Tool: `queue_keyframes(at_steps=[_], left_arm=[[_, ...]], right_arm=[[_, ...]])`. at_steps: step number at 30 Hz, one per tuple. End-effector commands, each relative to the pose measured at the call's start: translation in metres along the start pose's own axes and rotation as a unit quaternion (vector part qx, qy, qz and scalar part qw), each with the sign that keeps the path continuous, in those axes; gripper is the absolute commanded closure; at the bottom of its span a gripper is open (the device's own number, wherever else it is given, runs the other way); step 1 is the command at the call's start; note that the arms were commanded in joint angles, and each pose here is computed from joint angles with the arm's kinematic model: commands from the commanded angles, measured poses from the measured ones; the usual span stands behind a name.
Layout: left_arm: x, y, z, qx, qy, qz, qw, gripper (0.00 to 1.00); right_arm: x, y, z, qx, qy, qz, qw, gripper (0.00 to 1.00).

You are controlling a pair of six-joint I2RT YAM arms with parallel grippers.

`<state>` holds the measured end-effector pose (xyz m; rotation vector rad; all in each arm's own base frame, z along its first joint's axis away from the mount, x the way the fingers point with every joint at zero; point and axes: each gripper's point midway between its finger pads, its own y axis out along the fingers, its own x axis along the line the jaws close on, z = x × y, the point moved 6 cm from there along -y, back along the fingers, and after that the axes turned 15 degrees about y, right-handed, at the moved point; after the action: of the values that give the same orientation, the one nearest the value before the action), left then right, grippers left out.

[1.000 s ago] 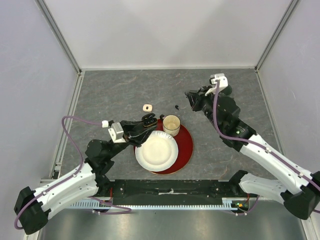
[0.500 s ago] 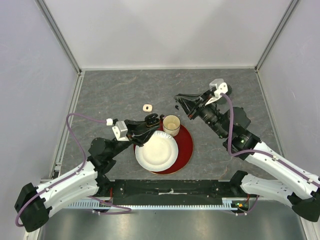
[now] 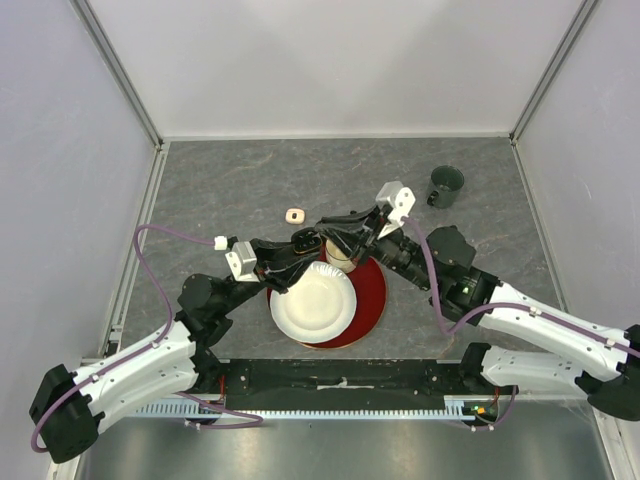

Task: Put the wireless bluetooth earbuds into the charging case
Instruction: Place the earbud in the charging case.

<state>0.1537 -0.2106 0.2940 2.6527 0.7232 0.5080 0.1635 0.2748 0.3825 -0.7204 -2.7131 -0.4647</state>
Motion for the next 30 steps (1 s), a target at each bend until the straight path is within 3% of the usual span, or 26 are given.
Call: queue_keyframes(at_steps=[1, 30], left_arm=[[0.004, 0.007, -0.024, -0.039, 0.003, -0.003, 0.999, 0.98], [0.003, 0.005, -0.028, -0.047, 0.005, 0.0, 0.999, 0.98]], right_arm=[[0.016, 0.005, -0.001, -0.009, -0.029, -0.032, 0.999, 1.0], [0.005, 0.008, 0.028, 0.003, -0.079, 0.04, 0.996, 1.0]])
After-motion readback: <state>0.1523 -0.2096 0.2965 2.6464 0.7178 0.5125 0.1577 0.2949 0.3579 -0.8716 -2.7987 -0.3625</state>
